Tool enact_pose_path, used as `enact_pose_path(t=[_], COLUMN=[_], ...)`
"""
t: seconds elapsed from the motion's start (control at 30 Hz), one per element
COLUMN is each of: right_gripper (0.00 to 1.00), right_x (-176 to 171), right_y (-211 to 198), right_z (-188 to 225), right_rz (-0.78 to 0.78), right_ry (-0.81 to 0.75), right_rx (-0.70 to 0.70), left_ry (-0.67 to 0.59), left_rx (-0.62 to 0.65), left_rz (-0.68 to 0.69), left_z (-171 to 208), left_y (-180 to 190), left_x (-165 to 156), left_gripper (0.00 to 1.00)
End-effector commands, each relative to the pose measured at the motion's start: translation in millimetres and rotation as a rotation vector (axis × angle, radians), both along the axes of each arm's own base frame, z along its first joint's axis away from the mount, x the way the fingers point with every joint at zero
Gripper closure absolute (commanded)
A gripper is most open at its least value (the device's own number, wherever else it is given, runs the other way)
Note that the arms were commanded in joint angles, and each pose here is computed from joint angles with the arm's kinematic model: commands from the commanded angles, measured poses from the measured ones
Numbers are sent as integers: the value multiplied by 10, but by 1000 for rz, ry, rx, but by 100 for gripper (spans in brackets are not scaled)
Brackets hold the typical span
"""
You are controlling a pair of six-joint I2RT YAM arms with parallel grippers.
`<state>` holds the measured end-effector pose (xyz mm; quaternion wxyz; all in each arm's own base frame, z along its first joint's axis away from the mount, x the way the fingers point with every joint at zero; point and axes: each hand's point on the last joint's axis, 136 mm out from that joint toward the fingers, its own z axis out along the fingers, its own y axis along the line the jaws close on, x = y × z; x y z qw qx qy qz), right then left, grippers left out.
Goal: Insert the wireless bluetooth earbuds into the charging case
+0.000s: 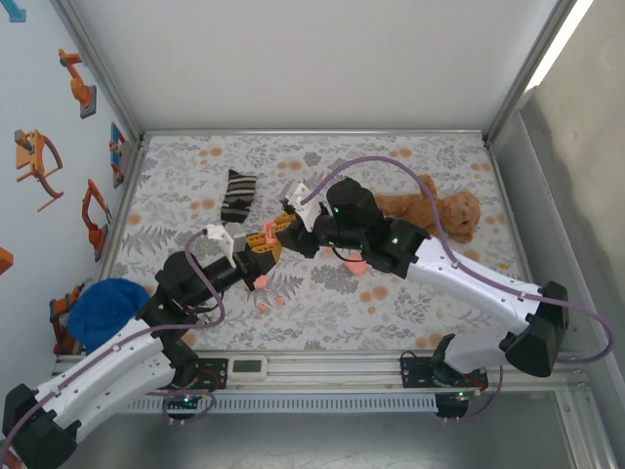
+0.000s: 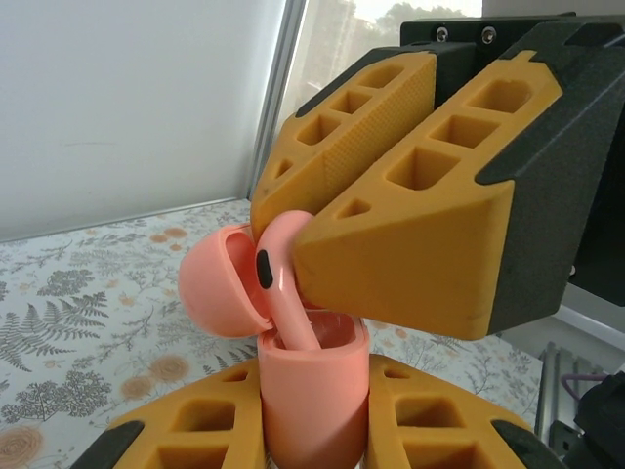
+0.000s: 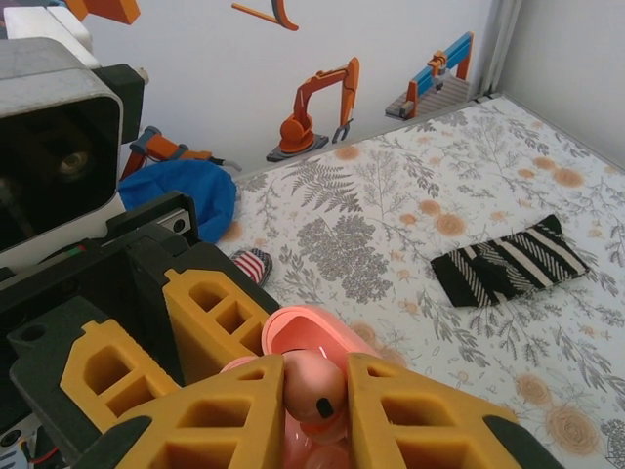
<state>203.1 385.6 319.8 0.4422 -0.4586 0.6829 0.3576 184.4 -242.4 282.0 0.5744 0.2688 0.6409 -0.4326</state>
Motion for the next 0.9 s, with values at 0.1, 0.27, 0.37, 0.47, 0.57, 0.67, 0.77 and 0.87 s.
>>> enact_pose_path(t=[0.1, 0.27, 0.37, 0.47, 0.57, 0.67, 0.77, 0.87], right_gripper=[76, 73, 70, 62, 51, 44, 38, 31], right_x=[-99, -102, -88, -44, -27, -28, -7, 13], right_y=[34, 15, -5, -44, -84, -121, -155, -199], right_z=[22, 120, 212, 308, 433, 540, 594, 617], right_rz=[46, 42, 30, -5, -26, -36, -58, -80], right_ry=[11, 0, -17, -34, -53, -61, -55, -48], right_rx=[-3, 11, 23, 32, 50, 71, 86, 94], left_ry=[-56, -57, -57, -57, -54, -51, -51, -51], left_rx=[-38, -41, -39, -39, -39, -37, -35, -35], left_rz=[-14, -18, -19, -20, -23, -25, -25, -22], left_z=[220, 224, 226, 225, 223, 214, 208, 206], left_y=[7, 1, -1, 0, -3, -3, 4, 10], left_x=[-48, -51, -53, -54, -60, -68, -74, -75], left_gripper=[100, 100, 100, 100, 100, 100, 100, 100])
